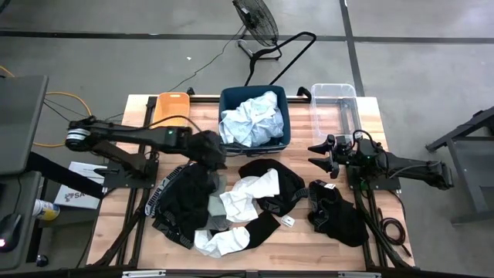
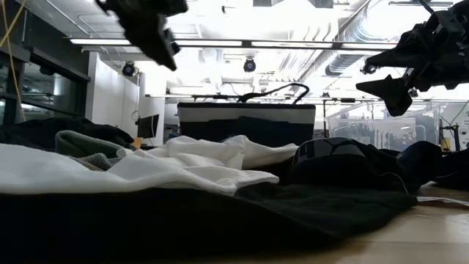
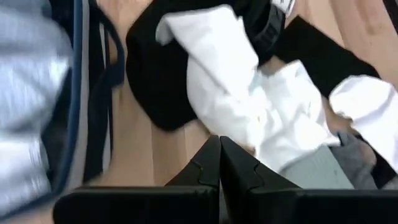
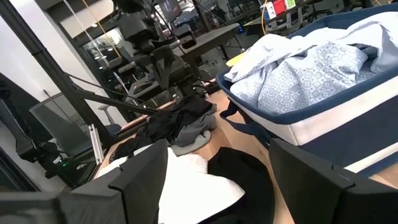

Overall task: Pick & Place Cloths
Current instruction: Put the gray boxers into the transparent bin

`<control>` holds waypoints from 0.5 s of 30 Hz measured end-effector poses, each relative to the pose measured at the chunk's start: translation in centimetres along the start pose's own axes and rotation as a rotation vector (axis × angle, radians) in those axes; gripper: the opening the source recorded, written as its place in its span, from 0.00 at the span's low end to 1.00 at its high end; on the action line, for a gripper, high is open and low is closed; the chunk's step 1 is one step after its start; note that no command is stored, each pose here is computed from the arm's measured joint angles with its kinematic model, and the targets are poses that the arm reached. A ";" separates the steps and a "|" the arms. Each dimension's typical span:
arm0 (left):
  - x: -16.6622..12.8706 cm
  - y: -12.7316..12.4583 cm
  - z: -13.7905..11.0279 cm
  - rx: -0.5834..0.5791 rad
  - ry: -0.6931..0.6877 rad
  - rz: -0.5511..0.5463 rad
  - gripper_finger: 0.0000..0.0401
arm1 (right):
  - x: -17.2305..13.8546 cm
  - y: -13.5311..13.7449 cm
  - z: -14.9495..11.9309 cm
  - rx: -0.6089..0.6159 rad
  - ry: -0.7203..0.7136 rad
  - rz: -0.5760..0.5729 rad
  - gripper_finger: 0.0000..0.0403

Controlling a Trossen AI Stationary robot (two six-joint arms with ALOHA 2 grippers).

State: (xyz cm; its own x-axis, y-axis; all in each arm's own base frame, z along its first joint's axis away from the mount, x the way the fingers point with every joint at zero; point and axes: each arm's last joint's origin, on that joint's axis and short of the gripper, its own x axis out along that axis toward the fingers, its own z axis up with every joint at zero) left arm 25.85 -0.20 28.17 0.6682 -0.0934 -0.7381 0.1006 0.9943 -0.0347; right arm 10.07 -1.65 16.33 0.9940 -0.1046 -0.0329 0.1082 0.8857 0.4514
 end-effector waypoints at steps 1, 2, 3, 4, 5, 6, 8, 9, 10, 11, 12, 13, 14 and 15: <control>-0.2 -0.1 -0.6 -0.018 0.003 0.003 0.00 | 0.0 0.0 0.0 0.000 0.000 0.000 0.68; -0.3 -0.2 -1.2 -0.040 0.007 0.014 0.00 | 0.0 0.0 0.0 0.000 0.001 -0.001 0.68; -0.4 -0.2 -1.8 -0.063 0.019 0.021 0.00 | 0.0 0.0 0.0 0.000 0.001 0.000 0.68; -0.5 -0.2 -2.4 -0.090 0.026 0.028 0.00 | 0.0 0.0 0.0 0.000 0.001 -0.001 0.68; -0.6 -0.2 -3.0 -0.119 0.037 0.044 0.00 | 0.0 0.0 0.0 0.000 0.002 -0.001 0.68; -0.6 -0.2 -3.7 -0.150 0.056 0.056 0.00 | 0.0 0.0 0.0 0.000 0.001 -0.002 0.68; -0.6 -0.2 -4.7 -0.207 0.076 0.070 0.00 | 0.0 0.0 0.0 0.000 0.002 -0.001 0.68; -0.6 -0.2 -5.2 -0.231 0.092 0.079 0.00 | 0.0 0.0 0.0 0.000 0.002 -0.001 0.68; -0.6 -0.2 -5.8 -0.259 0.113 0.082 0.00 | 0.0 0.0 0.0 0.000 0.001 -0.001 0.68; -0.6 -0.2 -6.2 -0.285 0.126 0.085 0.00 | 0.0 0.0 0.0 0.000 0.002 -0.001 0.68; -0.5 -0.3 -6.6 -0.307 0.132 0.088 0.00 | 0.0 0.0 0.0 0.000 0.002 -0.001 0.68; -0.6 -0.3 -7.0 -0.324 0.135 0.089 0.00 | 0.0 0.0 0.0 0.000 0.002 -0.001 0.68; -0.5 -0.3 -7.5 -0.333 0.141 0.091 0.00 | 0.0 0.0 0.0 0.000 0.002 -0.001 0.68; -0.5 -0.3 -7.9 -0.335 0.150 0.092 0.00 | 0.0 0.0 0.0 0.000 0.002 -0.001 0.68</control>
State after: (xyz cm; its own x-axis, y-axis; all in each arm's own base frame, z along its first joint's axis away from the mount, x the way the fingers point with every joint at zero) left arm 19.66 -0.06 23.22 0.5455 -0.0188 -0.8379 -0.2185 0.9620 -0.1639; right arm 10.07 -1.65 16.30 0.9939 -0.1047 -0.0350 0.1092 0.8855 0.4515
